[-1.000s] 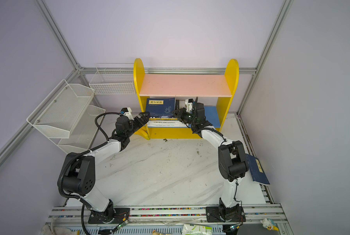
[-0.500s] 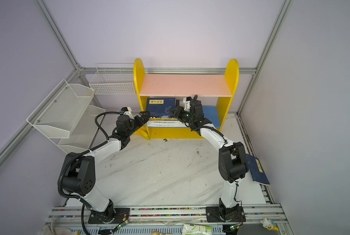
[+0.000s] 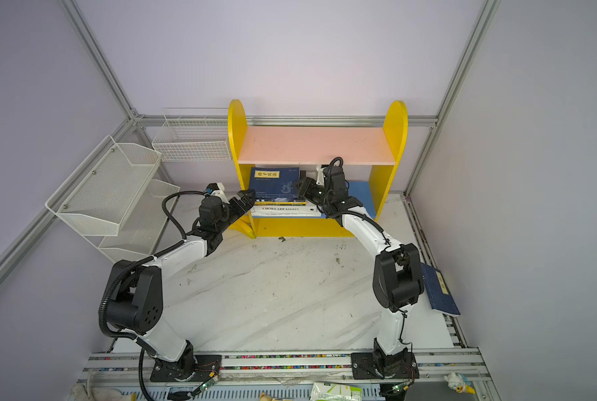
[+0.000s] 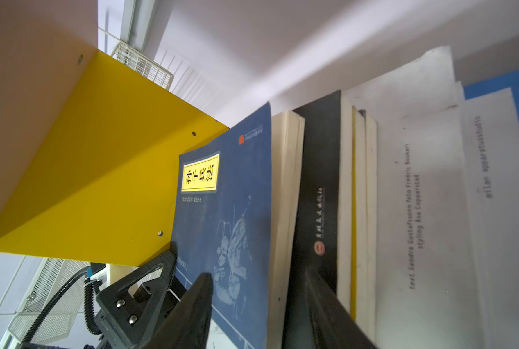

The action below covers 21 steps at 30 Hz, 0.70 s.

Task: Stacking books/files
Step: Place the book at the bookshelf.

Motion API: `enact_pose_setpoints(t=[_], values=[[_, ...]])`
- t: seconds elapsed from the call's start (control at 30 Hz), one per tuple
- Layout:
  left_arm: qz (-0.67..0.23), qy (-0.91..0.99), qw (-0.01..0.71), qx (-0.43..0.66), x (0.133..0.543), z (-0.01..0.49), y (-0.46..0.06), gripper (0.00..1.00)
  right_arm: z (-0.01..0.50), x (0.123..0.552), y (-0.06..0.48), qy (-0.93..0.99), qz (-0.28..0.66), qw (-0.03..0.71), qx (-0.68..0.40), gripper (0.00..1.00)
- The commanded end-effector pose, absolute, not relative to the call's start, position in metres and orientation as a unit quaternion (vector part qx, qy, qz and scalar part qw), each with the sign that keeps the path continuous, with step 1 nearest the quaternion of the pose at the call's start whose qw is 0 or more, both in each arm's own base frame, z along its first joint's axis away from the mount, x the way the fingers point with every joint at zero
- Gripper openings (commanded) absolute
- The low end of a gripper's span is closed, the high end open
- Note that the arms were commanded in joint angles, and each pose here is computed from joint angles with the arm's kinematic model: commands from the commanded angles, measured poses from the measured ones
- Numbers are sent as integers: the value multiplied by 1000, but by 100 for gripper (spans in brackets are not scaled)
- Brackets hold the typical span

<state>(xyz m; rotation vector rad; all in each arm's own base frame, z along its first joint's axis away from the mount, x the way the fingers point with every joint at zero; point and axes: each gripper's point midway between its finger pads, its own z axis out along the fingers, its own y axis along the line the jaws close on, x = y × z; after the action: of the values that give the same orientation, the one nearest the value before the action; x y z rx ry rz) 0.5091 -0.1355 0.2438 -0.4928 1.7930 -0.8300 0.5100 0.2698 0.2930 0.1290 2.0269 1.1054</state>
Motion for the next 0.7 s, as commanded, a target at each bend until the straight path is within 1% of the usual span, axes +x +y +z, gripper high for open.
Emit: enact_pose_setpoints(t=[0.0,0.13,0.37,0.5,0.67], values=[[-311,748,536,-236,520,247,-116,100,342,508,250,774,415,477,32,53],[-331,729,557,-223,515,267,-118,100,347,498,244,772,402,492,18,53],[-350,692,600,-196,494,318,-116,100,351,472,220,778,361,514,22,55],[-357,679,614,-187,477,333,-113,100,349,452,202,781,337,525,35,56],[-372,671,618,-174,456,341,-114,100,331,428,165,791,275,541,78,59]])
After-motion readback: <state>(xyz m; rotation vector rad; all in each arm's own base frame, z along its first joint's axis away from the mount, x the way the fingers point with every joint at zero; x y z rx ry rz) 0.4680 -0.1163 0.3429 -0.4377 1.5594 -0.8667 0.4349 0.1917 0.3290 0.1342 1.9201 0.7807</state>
